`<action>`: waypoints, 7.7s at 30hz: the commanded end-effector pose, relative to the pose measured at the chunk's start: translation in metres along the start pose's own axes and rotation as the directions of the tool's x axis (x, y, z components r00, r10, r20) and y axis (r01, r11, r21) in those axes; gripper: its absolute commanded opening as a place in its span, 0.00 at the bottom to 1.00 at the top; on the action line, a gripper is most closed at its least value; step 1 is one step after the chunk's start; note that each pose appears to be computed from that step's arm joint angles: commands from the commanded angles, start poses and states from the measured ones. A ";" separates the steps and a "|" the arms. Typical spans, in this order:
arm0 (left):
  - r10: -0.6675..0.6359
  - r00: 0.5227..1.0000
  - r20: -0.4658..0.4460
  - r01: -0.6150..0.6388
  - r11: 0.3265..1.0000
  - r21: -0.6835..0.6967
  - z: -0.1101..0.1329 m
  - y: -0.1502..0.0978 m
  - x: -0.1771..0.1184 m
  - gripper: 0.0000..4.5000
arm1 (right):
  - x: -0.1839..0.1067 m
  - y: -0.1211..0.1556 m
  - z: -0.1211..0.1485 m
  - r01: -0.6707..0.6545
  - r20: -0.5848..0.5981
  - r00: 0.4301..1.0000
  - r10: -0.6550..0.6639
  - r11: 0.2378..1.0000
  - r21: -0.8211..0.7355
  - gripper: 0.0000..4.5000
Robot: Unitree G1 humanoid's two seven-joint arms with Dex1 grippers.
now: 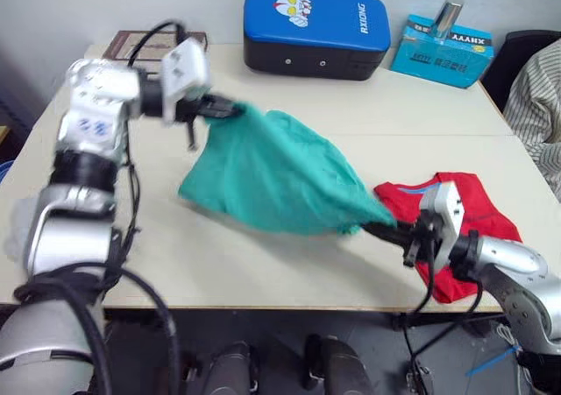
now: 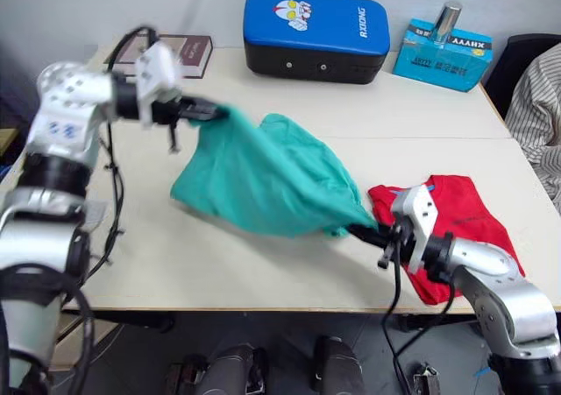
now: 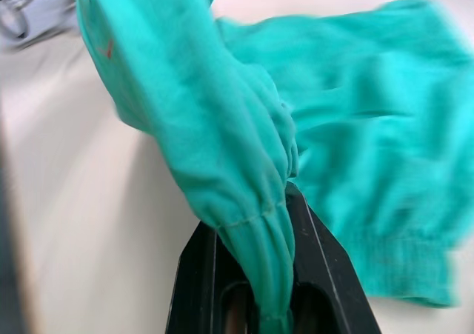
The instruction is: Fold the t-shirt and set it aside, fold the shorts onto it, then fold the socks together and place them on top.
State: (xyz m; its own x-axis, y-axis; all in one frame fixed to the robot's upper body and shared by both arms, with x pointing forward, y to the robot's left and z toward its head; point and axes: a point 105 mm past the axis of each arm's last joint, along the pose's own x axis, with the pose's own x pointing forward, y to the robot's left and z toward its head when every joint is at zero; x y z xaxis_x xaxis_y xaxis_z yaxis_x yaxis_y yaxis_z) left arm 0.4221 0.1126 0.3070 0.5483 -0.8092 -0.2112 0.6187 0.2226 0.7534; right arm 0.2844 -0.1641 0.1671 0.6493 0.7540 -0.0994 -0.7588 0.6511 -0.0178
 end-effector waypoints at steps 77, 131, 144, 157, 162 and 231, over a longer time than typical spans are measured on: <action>-0.234 0.963 -0.136 0.208 0.962 -0.177 -0.127 -0.140 -0.080 0.00 | 0.039 0.018 -0.029 -0.268 -0.203 0.963 0.178 0.535 -0.801 0.01; 0.061 0.984 -0.166 -0.152 0.770 -0.619 -0.100 -0.219 -0.039 0.00 | 0.125 0.057 -0.036 0.181 0.191 0.970 -0.147 0.969 -0.170 0.01; 0.090 0.954 -0.285 -0.267 0.684 -0.679 -0.128 -0.243 -0.055 0.00 | 0.039 -0.015 -0.069 0.533 0.162 0.841 -0.516 0.842 -0.086 0.01; 0.206 0.978 0.046 -0.126 0.747 -0.653 -0.071 -0.175 -0.023 0.00 | 0.108 0.032 -0.018 0.238 0.221 0.950 -0.222 0.970 -0.052 0.01; 0.166 0.981 -0.101 -0.191 0.730 -0.657 -0.109 -0.187 -0.009 0.00 | 0.107 0.012 -0.049 0.377 0.154 0.920 -0.361 0.921 -0.095 0.01; -0.021 0.976 0.217 0.135 0.840 -0.525 -0.065 -0.207 -0.011 0.00 | 0.013 -0.008 -0.043 0.291 0.161 0.740 -0.653 0.526 0.799 0.00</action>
State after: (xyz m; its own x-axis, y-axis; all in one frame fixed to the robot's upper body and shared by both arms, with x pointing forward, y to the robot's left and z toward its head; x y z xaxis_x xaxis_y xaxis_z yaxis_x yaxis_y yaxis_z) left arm 0.3239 0.1084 0.1010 0.3714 -0.9199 -0.1260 0.9072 0.3307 0.2601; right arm 0.2991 -0.1487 0.1024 0.9805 0.1962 0.0046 -0.1245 0.6038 0.7873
